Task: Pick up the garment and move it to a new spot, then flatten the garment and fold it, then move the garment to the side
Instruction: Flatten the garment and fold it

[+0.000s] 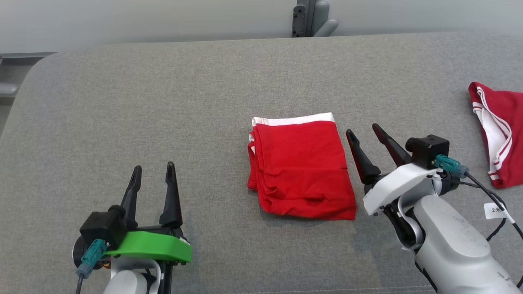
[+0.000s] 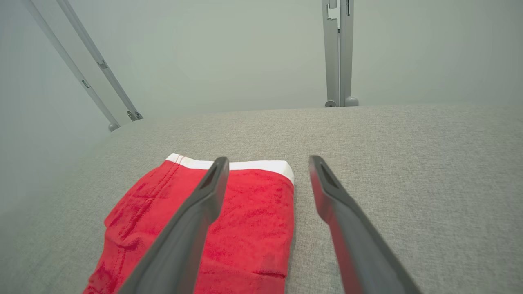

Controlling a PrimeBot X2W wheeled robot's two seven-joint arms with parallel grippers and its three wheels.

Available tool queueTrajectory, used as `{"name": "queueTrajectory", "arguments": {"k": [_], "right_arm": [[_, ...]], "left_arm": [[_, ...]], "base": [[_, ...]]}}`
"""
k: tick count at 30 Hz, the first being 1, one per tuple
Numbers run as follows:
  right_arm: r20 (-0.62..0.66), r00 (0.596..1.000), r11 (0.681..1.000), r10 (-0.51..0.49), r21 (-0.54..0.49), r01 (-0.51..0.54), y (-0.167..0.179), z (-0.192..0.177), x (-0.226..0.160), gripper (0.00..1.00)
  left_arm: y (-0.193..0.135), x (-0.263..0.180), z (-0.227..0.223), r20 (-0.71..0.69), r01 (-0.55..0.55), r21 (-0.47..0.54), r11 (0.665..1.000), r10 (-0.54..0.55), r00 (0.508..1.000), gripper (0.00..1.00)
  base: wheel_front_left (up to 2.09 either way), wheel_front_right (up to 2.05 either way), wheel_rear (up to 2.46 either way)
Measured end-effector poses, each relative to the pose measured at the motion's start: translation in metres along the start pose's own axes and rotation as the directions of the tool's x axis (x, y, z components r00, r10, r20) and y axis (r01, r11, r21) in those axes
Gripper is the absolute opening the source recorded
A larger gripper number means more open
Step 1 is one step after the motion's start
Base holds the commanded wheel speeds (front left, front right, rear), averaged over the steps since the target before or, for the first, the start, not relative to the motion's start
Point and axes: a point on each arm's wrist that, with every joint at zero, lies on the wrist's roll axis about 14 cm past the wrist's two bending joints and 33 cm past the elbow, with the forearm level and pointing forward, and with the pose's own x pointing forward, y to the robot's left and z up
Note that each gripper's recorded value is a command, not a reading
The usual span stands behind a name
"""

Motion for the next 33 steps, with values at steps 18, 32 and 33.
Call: {"name": "queueTrajectory", "arguments": {"k": [18, 32, 33], "right_arm": [[-0.064, 0.992, 0.993, -0.105, -0.054, 0.101, -0.030, -0.023, -0.006, 1.00], [0.146, 0.967, 0.971, -0.210, -0.087, 0.224, -0.049, 0.030, -0.034, 1.00], [0.158, 0.964, 0.969, -0.213, -0.094, 0.230, -0.049, 0.032, -0.037, 1.00]], "left_arm": [[0.007, -0.005, -0.003, -0.012, -0.019, 0.005, 1.000, 0.019, 1.000, 1.00], [0.012, -0.012, 0.000, -0.005, -0.041, -0.002, 0.999, 0.041, 0.999, 1.00], [0.012, -0.012, 0.000, -0.005, -0.040, -0.002, 0.999, 0.040, 0.999, 1.00]], "base": [[0.00, 0.00, 0.00], [0.00, 0.00, 0.00], [0.00, 0.00, 0.00]]}}
